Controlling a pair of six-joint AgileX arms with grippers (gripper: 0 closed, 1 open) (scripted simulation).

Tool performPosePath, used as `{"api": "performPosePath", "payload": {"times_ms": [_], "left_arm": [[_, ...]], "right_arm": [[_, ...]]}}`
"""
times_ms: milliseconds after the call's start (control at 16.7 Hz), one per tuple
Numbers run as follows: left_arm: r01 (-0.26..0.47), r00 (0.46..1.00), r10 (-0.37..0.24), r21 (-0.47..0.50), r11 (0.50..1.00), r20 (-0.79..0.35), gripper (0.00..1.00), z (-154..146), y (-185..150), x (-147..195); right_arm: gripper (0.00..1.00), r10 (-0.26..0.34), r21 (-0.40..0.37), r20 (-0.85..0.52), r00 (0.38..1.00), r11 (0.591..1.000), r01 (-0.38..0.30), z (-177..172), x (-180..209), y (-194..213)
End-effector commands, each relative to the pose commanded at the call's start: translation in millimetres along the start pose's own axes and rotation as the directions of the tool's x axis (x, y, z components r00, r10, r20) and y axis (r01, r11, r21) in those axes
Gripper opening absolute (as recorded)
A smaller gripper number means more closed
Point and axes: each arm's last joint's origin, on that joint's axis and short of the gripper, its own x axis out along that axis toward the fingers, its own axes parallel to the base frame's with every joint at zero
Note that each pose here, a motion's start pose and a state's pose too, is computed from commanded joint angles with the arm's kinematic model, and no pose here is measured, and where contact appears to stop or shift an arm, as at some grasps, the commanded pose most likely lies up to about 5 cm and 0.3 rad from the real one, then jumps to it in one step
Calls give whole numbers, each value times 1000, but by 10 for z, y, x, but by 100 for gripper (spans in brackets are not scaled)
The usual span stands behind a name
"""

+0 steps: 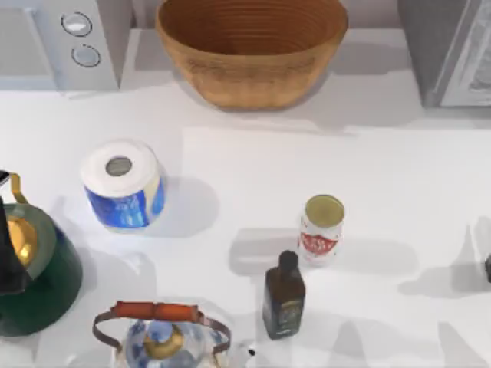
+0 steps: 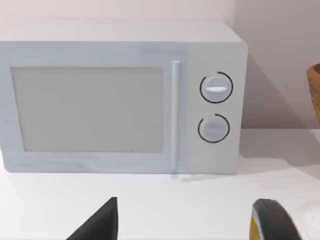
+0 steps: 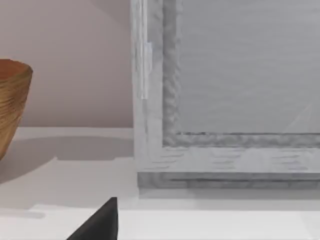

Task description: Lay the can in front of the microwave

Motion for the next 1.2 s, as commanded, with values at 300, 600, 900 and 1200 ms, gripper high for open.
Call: {"api": "performPosePath", "payload": {"times_ms": [300, 600, 900, 1200], "left_arm": [[27, 998, -27, 2, 1000, -57, 100, 86, -28, 6], [133, 943, -126, 3, 991, -309, 100, 567, -161, 135], [275, 744, -216, -5, 961, -633, 100, 1264, -550, 766], [431, 442, -221, -9, 902, -869, 100, 1484, -1410, 1650]], "right_arm": [[100, 0, 0, 0, 1000, 1000, 0, 0, 0, 0], [100, 0, 0, 0, 1000, 1000, 0, 0, 0, 0], [100, 0, 0, 0, 1000, 1000, 0, 0, 0, 0], [100, 0, 0, 0, 1000, 1000, 0, 0, 0, 0]]}}
